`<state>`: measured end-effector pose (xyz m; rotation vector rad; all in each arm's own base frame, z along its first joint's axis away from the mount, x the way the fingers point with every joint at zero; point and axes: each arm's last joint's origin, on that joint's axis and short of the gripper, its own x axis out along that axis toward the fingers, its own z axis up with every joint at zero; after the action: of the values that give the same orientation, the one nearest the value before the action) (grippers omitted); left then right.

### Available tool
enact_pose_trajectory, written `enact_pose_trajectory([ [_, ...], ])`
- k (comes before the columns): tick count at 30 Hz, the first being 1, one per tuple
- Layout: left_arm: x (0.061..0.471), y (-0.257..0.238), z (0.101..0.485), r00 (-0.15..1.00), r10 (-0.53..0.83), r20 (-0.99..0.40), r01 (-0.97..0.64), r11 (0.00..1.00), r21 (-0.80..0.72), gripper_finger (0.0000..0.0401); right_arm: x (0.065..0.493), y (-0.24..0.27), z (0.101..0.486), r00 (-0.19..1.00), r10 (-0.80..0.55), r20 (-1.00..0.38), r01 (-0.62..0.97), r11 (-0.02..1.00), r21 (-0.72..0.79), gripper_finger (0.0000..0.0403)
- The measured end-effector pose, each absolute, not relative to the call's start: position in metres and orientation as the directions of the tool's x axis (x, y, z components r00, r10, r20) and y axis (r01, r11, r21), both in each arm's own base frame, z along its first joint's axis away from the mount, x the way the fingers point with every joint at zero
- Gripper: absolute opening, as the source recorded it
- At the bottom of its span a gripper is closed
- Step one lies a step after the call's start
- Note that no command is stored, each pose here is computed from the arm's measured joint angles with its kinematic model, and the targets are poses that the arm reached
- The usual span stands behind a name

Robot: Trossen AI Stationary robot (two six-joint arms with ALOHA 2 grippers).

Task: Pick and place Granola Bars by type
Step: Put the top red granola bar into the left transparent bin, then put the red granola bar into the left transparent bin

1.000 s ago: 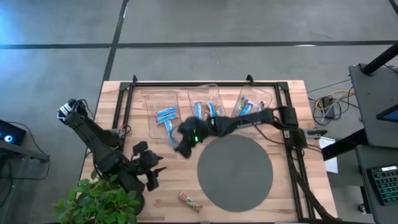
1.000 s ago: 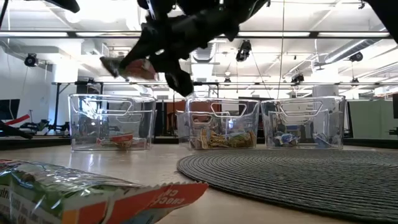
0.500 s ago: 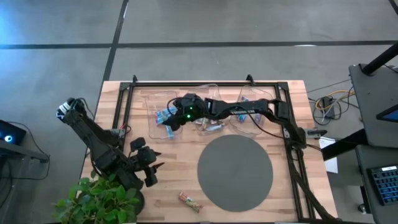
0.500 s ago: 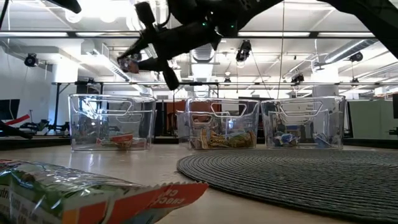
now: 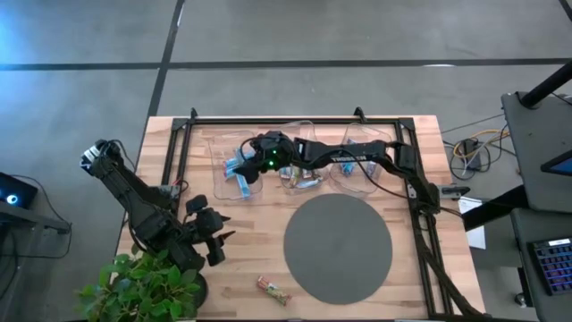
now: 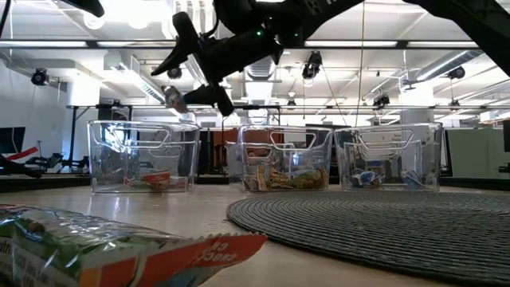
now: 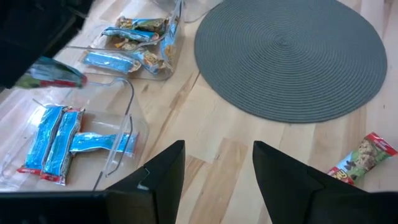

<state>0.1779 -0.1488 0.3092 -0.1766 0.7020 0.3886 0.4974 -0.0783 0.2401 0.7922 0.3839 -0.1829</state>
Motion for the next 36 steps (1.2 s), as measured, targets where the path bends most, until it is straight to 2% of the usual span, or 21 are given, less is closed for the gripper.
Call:
enact_pose_trajectory([
  [5,0.178,-0.149,0.309,0.695,0.289,-0.658,-0.406,0.914,-0.028,0.0172,0.497,-0.083,0.241,0.919,-0.052,-0.391,0.305,0.721,0.622,0.0313],
  [9,0.178,-0.149,0.309,0.695,0.289,-0.658,-0.407,0.913,-0.029,0.0172,0.498,-0.080,0.247,0.916,0.006,-0.402,0.247,0.781,0.574,0.0329],
  [11,0.178,-0.149,0.309,0.695,0.289,-0.658,-0.407,0.913,-0.030,0.0172,0.498,-0.074,0.251,0.902,0.022,-0.432,0.217,0.840,0.498,0.0333],
  [15,0.178,-0.148,0.309,0.695,0.290,-0.658,-0.409,0.912,-0.030,0.0172,0.500,-0.059,0.259,0.886,0.021,-0.463,0.106,0.963,0.246,0.0334],
  [17,0.178,-0.148,0.309,0.695,0.290,-0.658,-0.409,0.912,-0.030,0.0172,0.503,-0.051,0.267,0.893,-0.076,-0.443,0.142,0.983,0.117,0.0334],
  [22,0.178,-0.148,0.309,0.695,0.290,-0.658,-0.411,0.911,-0.033,0.0172,0.505,-0.045,0.279,0.890,-0.177,-0.421,0.187,0.982,-0.019,0.0334],
  [26,0.178,-0.148,0.309,0.695,0.290,-0.658,-0.416,0.909,-0.039,0.0172,0.504,-0.049,0.288,0.892,-0.216,-0.397,0.261,0.963,0.061,0.0334],
  [29,0.178,-0.148,0.309,0.695,0.290,-0.658,-0.428,0.902,-0.055,0.0172,0.499,-0.050,0.295,0.873,-0.220,-0.435,0.317,0.934,0.163,0.0334],
  [32,0.178,-0.148,0.309,0.694,0.287,-0.660,-0.438,0.896,-0.071,0.0172,0.487,-0.044,0.301,0.816,-0.195,-0.544,0.345,0.919,0.188,0.0334],
  [36,0.178,-0.148,0.309,0.692,0.285,-0.663,-0.435,0.898,-0.069,0.0172,0.464,-0.018,0.298,0.645,-0.145,-0.750,0.293,0.954,0.067,0.0334],
])
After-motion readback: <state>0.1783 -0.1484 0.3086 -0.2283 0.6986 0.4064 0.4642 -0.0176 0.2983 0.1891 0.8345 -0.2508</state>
